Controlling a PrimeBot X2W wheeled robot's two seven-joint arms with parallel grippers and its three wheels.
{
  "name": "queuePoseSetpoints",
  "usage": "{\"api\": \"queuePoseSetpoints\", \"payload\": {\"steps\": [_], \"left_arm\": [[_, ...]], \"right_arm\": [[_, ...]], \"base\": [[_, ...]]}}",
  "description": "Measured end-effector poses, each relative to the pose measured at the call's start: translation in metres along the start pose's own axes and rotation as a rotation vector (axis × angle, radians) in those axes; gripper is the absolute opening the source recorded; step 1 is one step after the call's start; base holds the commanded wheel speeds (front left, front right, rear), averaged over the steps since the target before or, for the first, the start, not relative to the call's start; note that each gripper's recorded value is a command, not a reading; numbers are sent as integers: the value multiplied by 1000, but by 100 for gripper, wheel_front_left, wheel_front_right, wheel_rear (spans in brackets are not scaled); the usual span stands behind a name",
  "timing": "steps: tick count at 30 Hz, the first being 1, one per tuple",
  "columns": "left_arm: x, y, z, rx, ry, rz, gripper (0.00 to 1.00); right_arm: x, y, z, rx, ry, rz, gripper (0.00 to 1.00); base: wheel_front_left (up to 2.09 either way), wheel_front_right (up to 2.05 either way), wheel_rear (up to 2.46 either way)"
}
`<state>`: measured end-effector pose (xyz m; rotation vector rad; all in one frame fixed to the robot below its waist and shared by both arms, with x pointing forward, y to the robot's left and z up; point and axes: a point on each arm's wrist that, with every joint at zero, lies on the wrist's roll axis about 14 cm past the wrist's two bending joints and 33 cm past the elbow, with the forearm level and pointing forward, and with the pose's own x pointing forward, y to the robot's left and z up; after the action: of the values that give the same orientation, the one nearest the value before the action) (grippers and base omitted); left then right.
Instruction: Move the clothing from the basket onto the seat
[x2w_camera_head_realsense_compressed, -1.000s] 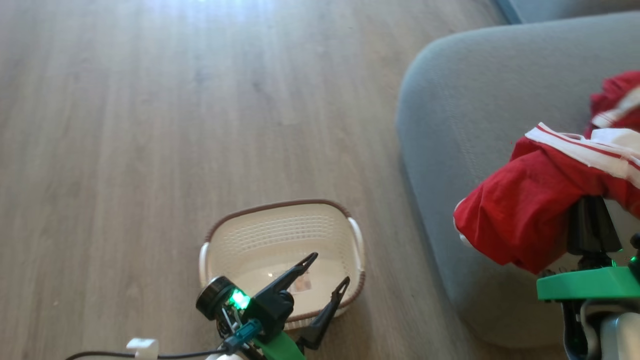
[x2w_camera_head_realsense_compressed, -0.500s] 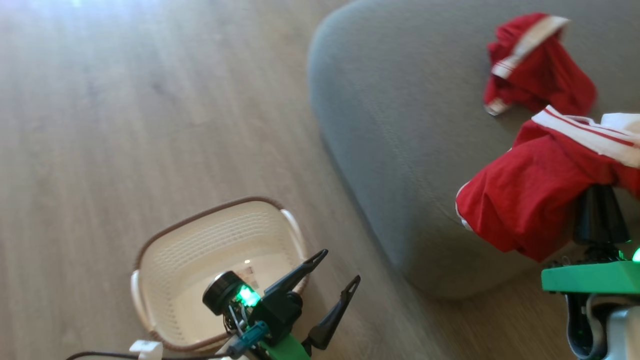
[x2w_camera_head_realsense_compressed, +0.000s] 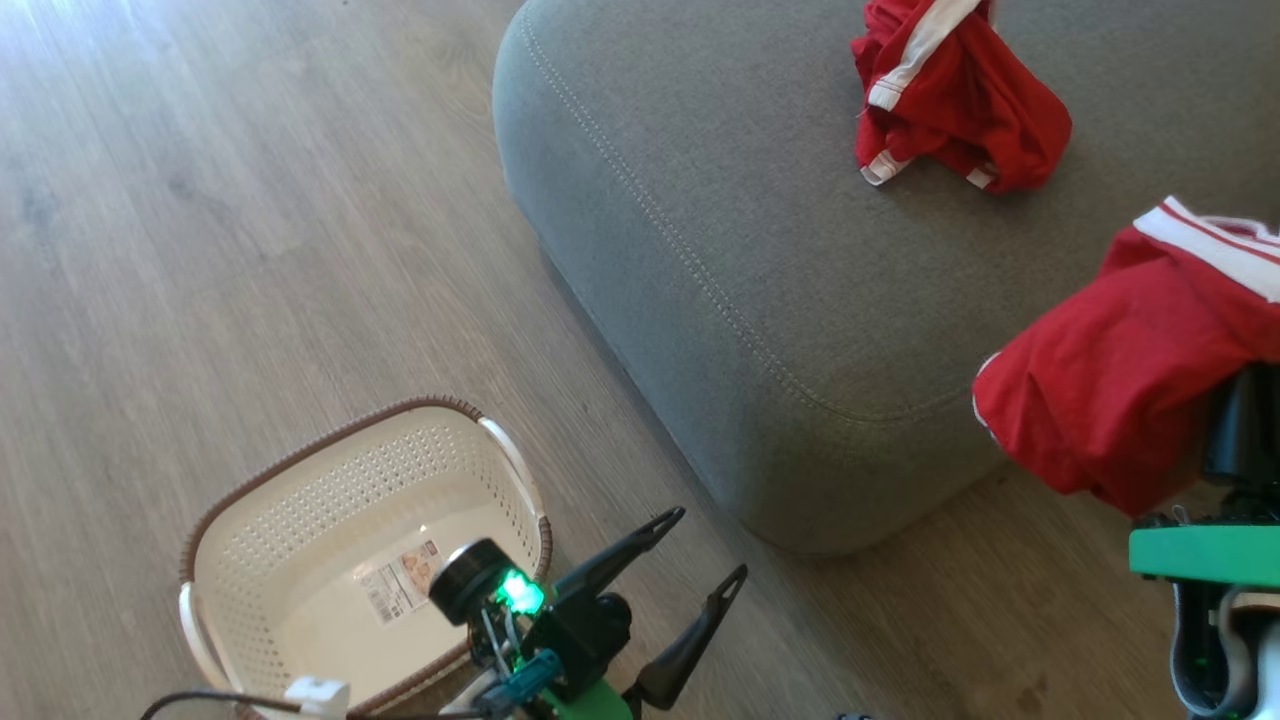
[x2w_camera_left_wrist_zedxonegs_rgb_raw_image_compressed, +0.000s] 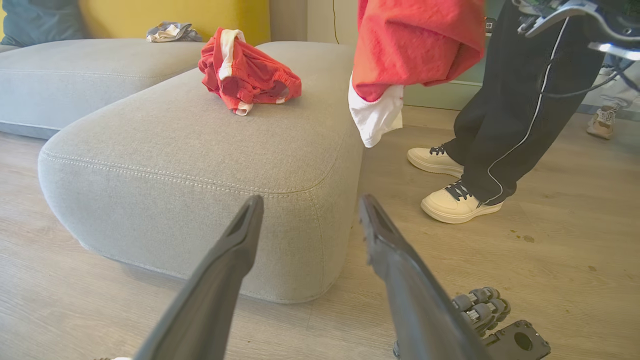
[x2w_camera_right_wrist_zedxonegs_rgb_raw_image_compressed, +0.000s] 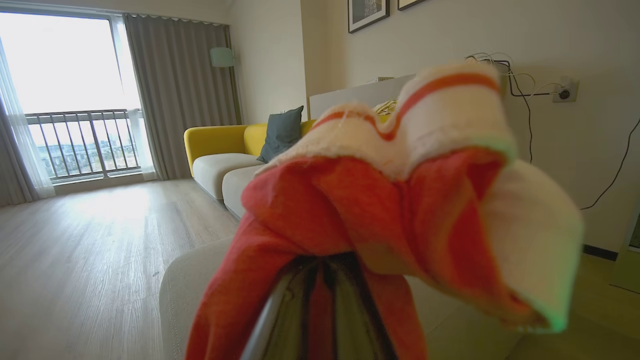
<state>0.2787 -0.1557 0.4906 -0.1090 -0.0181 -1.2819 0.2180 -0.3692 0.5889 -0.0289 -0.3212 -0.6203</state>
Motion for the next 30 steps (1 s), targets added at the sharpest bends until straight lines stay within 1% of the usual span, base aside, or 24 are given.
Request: {"api": "queuePoseSetpoints", "payload": {"steps": [10, 19, 23, 27, 30], "left_arm": [[11, -5, 2, 3, -16, -59, 100], [11, 2, 3, -1, -19, -38, 100], [10, 10, 0, -8, -19, -19, 100], [5, 24, -10, -9, -1, -3, 100], [-3, 32, -24, -21, 25, 0, 100]], "right_arm": [[-6, -18, 4, -26, 0, -54, 0], [1, -12, 5, -35, -9, -37, 0], [23, -3, 13, -53, -48, -20, 0], [58, 7, 28, -43, -121, -10, 0], [85, 20, 37, -66, -165, 7, 0]], "base": [[0, 0, 0], [0, 0, 0], [0, 0, 0], [0, 0, 0], [0, 0, 0]]}}
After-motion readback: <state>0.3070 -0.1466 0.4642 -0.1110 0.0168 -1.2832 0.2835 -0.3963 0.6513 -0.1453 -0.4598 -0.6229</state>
